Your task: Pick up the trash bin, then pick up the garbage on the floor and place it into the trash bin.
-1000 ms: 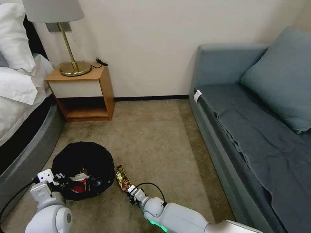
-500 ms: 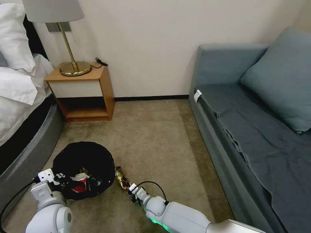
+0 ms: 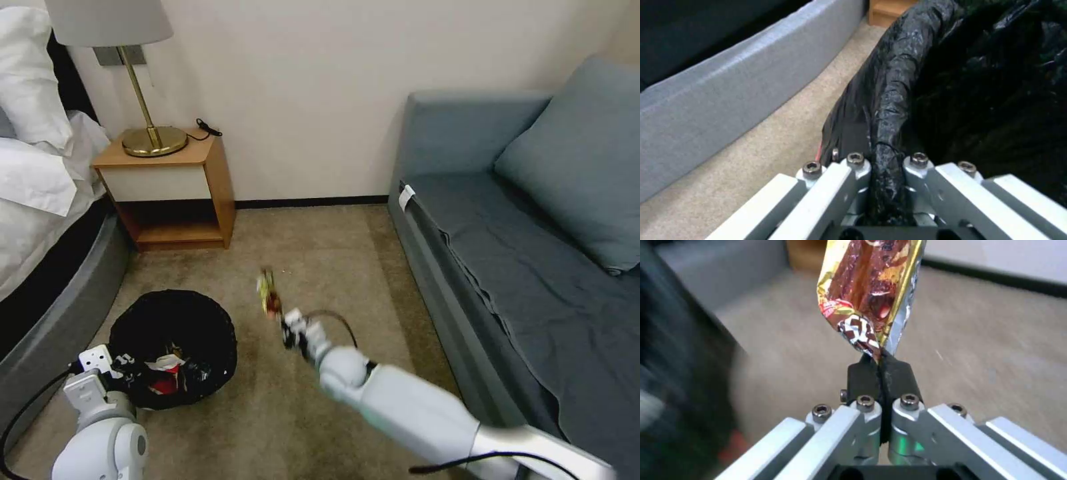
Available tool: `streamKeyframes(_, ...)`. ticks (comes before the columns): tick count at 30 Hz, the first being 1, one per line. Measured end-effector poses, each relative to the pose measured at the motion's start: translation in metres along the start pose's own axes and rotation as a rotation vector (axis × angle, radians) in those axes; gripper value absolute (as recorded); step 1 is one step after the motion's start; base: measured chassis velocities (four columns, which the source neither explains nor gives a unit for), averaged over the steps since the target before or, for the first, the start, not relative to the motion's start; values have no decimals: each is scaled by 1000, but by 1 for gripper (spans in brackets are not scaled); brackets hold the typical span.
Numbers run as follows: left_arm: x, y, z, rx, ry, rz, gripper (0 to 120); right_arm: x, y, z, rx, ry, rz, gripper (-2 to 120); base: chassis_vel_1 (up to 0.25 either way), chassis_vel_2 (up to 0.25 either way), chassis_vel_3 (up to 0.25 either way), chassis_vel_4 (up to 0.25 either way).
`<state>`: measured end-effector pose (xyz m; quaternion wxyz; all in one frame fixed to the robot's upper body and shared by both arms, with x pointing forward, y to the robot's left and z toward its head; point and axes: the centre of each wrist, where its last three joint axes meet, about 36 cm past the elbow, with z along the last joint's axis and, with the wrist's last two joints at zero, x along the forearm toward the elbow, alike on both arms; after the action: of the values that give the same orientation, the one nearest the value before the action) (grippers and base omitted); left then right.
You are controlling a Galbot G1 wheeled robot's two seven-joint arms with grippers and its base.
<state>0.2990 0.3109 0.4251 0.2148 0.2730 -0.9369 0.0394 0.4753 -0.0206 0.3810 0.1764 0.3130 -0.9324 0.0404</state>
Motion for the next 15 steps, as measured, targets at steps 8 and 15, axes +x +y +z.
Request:
streamKeyframes(8,0,-8,3,12,10,19,3,31,90,-43,-123,-23,-181,0,0,0,0,0)
streamKeyframes(15,2,-13,3,17,13,28,3,35,141,2,-82,70,-229,0,0,0,0,0)
